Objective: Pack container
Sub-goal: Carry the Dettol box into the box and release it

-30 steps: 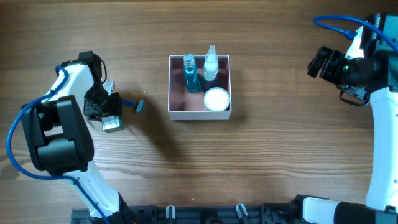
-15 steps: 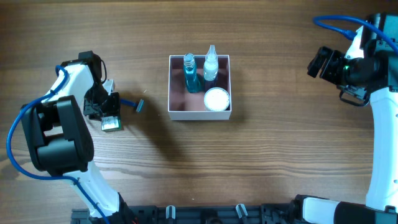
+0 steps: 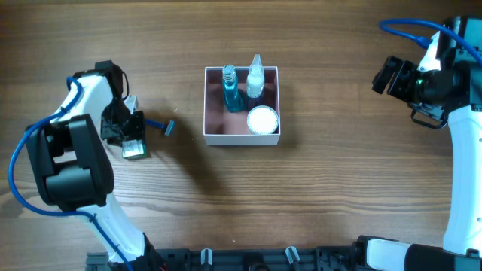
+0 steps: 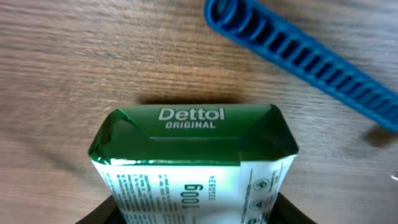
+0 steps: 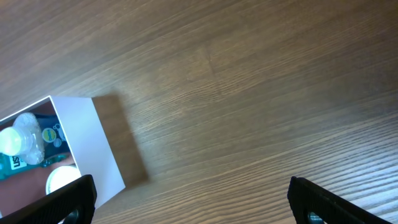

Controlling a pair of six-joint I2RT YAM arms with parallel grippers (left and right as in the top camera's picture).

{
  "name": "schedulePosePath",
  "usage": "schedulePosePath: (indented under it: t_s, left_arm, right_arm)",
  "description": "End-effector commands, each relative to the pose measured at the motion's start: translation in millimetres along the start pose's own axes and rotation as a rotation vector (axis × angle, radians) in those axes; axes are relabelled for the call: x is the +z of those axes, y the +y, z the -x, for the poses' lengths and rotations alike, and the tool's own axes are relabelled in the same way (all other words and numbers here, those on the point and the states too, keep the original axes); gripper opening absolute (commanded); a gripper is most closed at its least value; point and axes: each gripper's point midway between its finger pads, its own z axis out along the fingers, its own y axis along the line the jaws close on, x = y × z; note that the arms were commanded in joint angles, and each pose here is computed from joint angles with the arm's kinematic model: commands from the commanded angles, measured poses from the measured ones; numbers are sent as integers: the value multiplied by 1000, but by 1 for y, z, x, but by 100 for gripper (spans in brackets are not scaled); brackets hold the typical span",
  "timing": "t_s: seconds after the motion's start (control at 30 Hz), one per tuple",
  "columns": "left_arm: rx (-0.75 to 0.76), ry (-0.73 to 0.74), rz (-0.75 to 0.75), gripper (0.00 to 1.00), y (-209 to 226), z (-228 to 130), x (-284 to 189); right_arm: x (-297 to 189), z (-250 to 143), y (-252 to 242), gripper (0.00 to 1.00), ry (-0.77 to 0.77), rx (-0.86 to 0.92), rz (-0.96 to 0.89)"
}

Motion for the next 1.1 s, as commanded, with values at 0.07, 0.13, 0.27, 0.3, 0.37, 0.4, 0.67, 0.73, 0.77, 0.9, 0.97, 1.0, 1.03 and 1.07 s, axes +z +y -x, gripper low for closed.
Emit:
schedulePosePath:
  t_s: [0.07, 0.13, 0.27, 0.3, 0.37, 0.4, 0.67, 0.73, 0.77, 0.9, 0.97, 1.0, 1.03, 1.07]
  left_arm:
    - [-50, -146, 11, 4, -17, 19, -67]
    - [-62, -190, -30, 4, -32, 17, -91]
    - [-52, -285, -119, 4, -70, 8, -132]
    - [-46, -308, -126, 4, -79, 4, -140]
    - [-37, -338, -139, 4, -97, -3, -151]
    - [-31, -352, -148, 4, -110, -7, -155]
    - [91, -420, -232, 4, -202, -19, -162]
    - [94, -439, -254, 4, -219, -20, -163]
    - [96, -445, -263, 4, -225, -20, -163]
    - [109, -452, -273, 4, -238, -17, -159]
    - [107, -437, -263, 4, -239, -14, -152]
    - [107, -431, -259, 4, -239, -13, -149]
    - [106, -422, -254, 4, -239, -12, -145]
    - [105, -414, -247, 4, -240, -10, -141]
  right_arm:
    - [6, -3, 1, 100, 24, -6, 9]
    - [6, -3, 1, 100, 24, -6, 9]
    - [6, -3, 1, 100, 24, -6, 9]
    - [6, -3, 1, 100, 24, -6, 9]
    - [6, -3, 1, 100, 24, -6, 9]
    - [6, -3, 1, 100, 24, -6, 9]
    - [6, -3, 1, 100, 26, -6, 9]
    - [6, -3, 1, 99, 26, -6, 9]
    - [6, -4, 1, 100, 27, -6, 9]
    - [6, -4, 1, 100, 30, -6, 8]
    - [6, -5, 1, 100, 32, -6, 7]
    - [6, -5, 1, 100, 31, -6, 7]
    - [6, -5, 1, 100, 32, -6, 8]
    - [6, -5, 1, 100, 31, -6, 7]
